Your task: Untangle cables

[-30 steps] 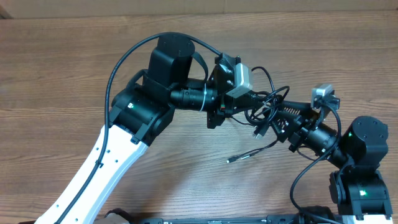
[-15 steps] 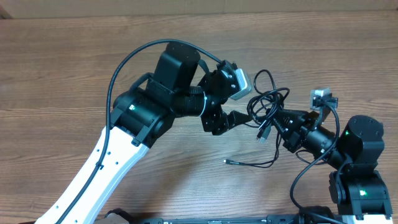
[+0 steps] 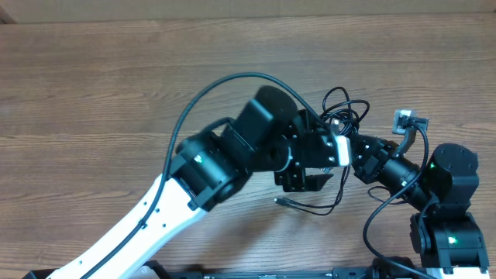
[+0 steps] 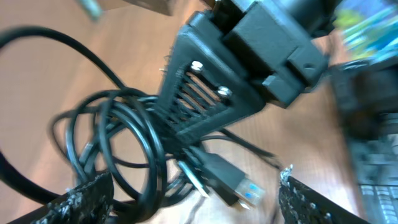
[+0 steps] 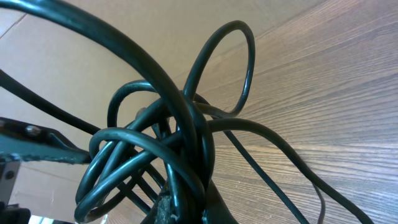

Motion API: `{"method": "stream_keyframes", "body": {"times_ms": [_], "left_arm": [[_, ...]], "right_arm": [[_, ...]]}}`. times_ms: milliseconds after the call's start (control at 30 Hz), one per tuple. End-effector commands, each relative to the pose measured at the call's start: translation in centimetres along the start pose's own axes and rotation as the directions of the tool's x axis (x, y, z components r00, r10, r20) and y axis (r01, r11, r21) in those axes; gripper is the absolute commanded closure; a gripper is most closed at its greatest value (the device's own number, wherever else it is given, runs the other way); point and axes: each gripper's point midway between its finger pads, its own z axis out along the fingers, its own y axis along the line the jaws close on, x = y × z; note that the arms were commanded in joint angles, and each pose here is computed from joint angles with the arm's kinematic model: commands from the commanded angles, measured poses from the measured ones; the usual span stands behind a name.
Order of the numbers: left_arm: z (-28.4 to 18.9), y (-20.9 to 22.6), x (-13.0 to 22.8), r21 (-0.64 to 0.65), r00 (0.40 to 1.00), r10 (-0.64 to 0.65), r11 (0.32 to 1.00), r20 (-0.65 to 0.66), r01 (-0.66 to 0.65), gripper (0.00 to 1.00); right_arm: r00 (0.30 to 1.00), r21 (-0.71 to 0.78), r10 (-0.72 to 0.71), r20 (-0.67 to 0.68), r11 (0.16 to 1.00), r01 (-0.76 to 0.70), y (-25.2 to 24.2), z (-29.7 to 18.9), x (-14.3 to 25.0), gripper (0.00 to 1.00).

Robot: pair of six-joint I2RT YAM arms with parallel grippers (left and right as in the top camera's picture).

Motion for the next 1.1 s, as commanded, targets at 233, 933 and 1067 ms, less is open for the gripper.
{"method": "stream_keyframes", "body": {"times_ms": [233,933,1067], "left_arm": [[-1.6,4.4,-1.3,-0.3,0.993,0.094,0.947,-0.065,-0.11,0.16],[-1.8,4.8,-0.7,-0.325,0.993,0.076,0.94,-0.094,-0.103,0.86],[-1.8,4.8,-0.6,-0.325,0.993,0.075,0.94,-0.096,-0.103,0.96]], "right_arm": [[0.999,-0.06,-0.032,-0.02,0.998,0.031,1.3,-0.3,0.2,0.96],[0.995,-0.165,-0.079,-0.066,0.984,0.068,3.1,-0.5,1.0,0.96],[0.994,-0.143,-0.088,-0.062,0.987,0.079,2.7,-0.4,1.1,0.69]]}}
